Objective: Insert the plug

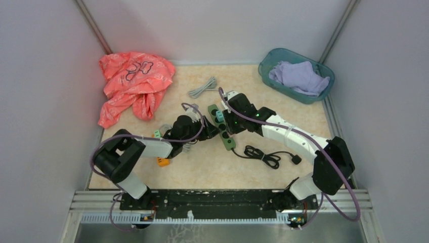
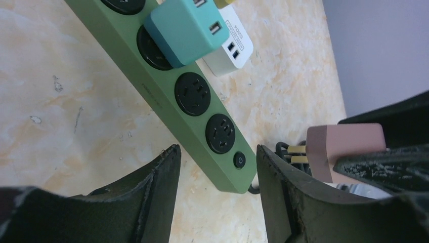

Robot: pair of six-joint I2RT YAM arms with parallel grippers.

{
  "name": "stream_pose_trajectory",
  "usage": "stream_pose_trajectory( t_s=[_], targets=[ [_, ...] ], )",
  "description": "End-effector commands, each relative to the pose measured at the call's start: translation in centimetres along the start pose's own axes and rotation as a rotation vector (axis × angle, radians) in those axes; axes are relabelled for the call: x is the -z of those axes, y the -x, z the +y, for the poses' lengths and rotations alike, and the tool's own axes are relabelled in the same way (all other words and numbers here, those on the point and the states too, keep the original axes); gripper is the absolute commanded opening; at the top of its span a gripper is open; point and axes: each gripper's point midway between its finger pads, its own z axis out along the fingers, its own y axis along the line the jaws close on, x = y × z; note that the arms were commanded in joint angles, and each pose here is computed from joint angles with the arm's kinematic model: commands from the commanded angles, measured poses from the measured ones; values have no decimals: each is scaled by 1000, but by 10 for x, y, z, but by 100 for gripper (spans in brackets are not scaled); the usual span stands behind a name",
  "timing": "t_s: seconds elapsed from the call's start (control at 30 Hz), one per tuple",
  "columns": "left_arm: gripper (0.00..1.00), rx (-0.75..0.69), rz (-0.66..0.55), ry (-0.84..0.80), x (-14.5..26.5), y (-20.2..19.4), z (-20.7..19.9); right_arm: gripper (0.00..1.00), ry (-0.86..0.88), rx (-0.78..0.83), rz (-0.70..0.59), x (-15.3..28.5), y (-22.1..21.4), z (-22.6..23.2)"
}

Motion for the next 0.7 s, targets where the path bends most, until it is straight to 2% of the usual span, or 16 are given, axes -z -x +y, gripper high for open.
stream_pose_trajectory(
  t_s=[0.0, 0.27, 0.67],
  targets=[
    [60, 169, 94, -22, -12, -6, 0, 0, -22, 12, -71, -8, 19, -1],
    [53, 239, 158, -26, -28, -15, 7, 0, -50, 15, -60, -23, 18, -4],
    [43, 277, 165, 23, -36, -23, 26, 0, -89, 21, -42, -41, 19, -7]
  ],
)
